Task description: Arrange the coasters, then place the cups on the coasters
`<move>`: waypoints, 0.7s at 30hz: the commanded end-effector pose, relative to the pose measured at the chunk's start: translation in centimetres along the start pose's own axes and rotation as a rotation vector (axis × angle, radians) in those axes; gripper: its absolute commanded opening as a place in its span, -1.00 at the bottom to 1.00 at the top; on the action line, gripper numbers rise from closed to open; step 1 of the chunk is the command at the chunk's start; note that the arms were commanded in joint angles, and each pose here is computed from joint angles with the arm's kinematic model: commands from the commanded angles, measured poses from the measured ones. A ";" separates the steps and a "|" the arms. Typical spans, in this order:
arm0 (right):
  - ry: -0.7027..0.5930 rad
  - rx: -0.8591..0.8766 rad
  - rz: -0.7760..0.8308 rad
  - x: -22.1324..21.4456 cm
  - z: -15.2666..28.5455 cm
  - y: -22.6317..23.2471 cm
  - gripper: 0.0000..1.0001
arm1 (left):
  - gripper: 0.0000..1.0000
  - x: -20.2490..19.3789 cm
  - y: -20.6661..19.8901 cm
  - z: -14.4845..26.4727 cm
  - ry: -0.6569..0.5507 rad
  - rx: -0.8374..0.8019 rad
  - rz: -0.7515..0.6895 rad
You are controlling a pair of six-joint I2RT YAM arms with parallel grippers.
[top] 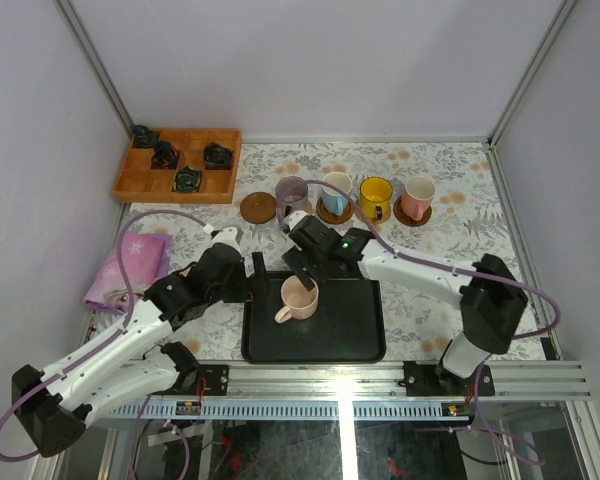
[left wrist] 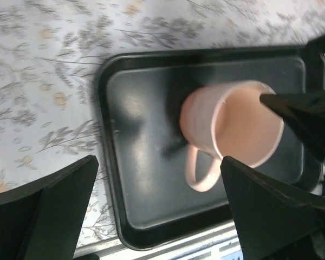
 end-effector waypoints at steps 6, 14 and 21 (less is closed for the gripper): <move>-0.367 -0.070 -0.227 6.9 9.2 -4.2 0.60 | 0.88 -0.2 -6.4 -0.2 0.028 -0.328 -0.301; -0.587 -0.197 -0.369 8.7 14.0 -8.6 0.58 | 0.76 -2.5 -8.4 -1.0 0.122 -0.339 -0.411; -0.630 -0.225 -0.382 8.8 14.8 -9.5 0.56 | 0.59 -3.6 -7.9 -3.8 0.144 -0.210 -0.490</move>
Point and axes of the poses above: each gripper's point midway between its finger pads, its own z axis back along the fingers, its own y axis along the line the jaws close on, x = y × z, the point moved 1 cm from there along z, back along the fingers, and after that the axes turned 15 degrees about -z, right-handed, at the moved point
